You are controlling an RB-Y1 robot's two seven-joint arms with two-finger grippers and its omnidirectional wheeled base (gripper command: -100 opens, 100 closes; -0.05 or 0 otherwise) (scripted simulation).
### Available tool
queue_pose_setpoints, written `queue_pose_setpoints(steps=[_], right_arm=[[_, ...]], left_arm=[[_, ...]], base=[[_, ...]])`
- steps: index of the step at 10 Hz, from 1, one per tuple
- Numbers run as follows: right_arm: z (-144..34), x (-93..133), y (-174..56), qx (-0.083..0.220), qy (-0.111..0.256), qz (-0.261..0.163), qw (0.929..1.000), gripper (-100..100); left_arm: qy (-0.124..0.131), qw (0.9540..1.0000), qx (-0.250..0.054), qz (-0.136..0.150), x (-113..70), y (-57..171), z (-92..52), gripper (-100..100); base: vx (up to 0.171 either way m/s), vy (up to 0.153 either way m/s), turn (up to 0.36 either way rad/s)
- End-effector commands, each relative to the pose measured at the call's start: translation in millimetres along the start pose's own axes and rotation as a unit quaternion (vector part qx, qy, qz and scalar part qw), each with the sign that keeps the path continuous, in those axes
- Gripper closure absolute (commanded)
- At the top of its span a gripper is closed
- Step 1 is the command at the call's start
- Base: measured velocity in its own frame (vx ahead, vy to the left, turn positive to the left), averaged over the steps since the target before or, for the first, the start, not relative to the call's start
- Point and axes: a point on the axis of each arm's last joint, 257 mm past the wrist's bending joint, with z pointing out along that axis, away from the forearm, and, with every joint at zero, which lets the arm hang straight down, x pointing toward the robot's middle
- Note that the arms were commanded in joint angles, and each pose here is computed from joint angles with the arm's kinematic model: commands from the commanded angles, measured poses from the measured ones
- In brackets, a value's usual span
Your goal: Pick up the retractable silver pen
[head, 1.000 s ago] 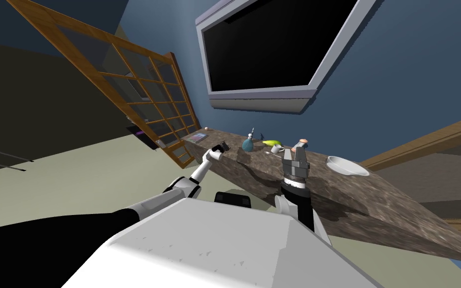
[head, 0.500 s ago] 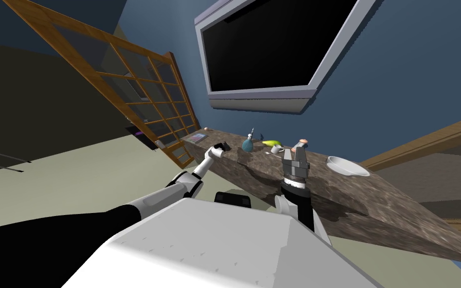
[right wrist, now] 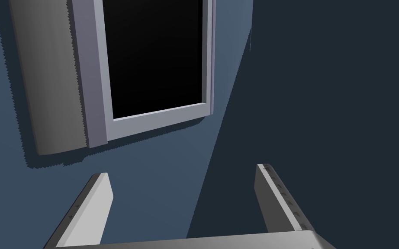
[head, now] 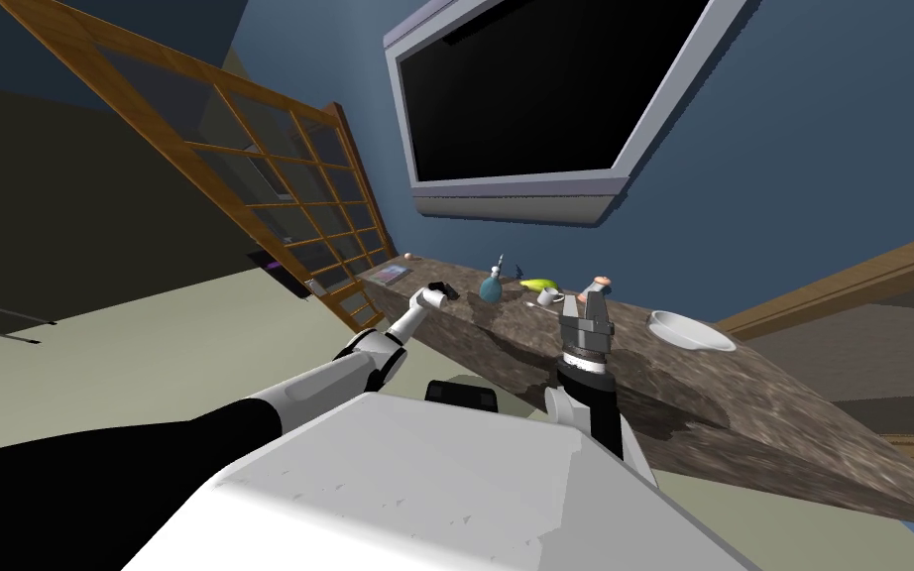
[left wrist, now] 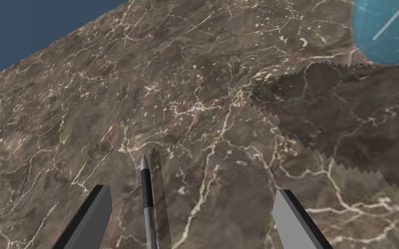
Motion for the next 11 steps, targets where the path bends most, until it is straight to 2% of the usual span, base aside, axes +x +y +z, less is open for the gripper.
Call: queue_pose_setpoints(steps=[1, 2, 3, 4, 5, 6, 7, 8, 9, 10, 11], right_arm=[[0.0, 0.0, 0.0, 0.0, 0.0, 0.0, 1.0, 0], [0.0, 0.0, 0.0, 0.0, 0.0, 0.0, 1.0, 0], [0.0, 0.0, 0.0, 0.0, 0.0, 0.0, 1.0, 0], [0.0, 0.0, 0.0, 0.0, 0.0, 0.0, 1.0, 0], [0.0, 0.0, 0.0, 0.0, 0.0, 0.0, 1.0, 0], [0.0, 0.0, 0.0, 0.0, 0.0, 0.0, 1.0, 0], [0.0, 0.0, 0.0, 0.0, 0.0, 0.0, 1.0, 0], [0.0, 0.0, 0.0, 0.0, 0.0, 0.0, 1.0, 0], [0.0, 0.0, 0.0, 0.0, 0.0, 0.0, 1.0, 0], [0.0, 0.0, 0.0, 0.0, 0.0, 0.0, 1.0, 0], [0.0, 0.0, 0.0, 0.0, 0.0, 0.0, 1.0, 0]], left_arm=[[-0.023, 0.9994, -0.015, -0.023, -2.8, 2.6, 3.3, -100], [-0.032, 0.9991, -0.016, -0.025, -11.5, 4.1, 4.8, -100], [-0.044, 0.9978, -0.025, -0.042, -5.9, 4.5, 6.1, -100], [-0.056, 0.9971, -0.027, -0.045, -18.1, 6.4, 7.9, -100], [-0.067, 0.9953, -0.034, -0.062, -11.4, 6.0, 8.1, -100], [-0.08, 0.9941, -0.036, -0.064, -24.6, 7.9, 9.5, -100], [-0.091, 0.9917, -0.042, -0.081, -19.0, 7.0, 9.1, -100], [-0.103, 0.9902, -0.043, -0.084, -31.8, 8.7, 10.0, -100], [-0.103, 0.9902, -0.043, -0.084, -31.8, 8.7, 10.0, -100], [-0.118, 0.9867, -0.048, -0.101, -31.4, 7.9, 9.3, -100], [-0.126, 0.9856, -0.048, -0.102, -38.7, 8.7, 9.5, -100]], base=[[0.031, 0.006, -0.014], [0.027, 0.005, -0.008], [0.036, 0.007, -0.01], [0.031, 0.007, -0.011], [0.027, 0.007, -0.012], [0.03, 0.008, -0.009], [0.044, 0.01, -0.013], [0.036, 0.01, -0.01], [0.012, 0.004, 0.003], [0.022, 0.007, -0.014], [0.028, 0.01, -0.01]])
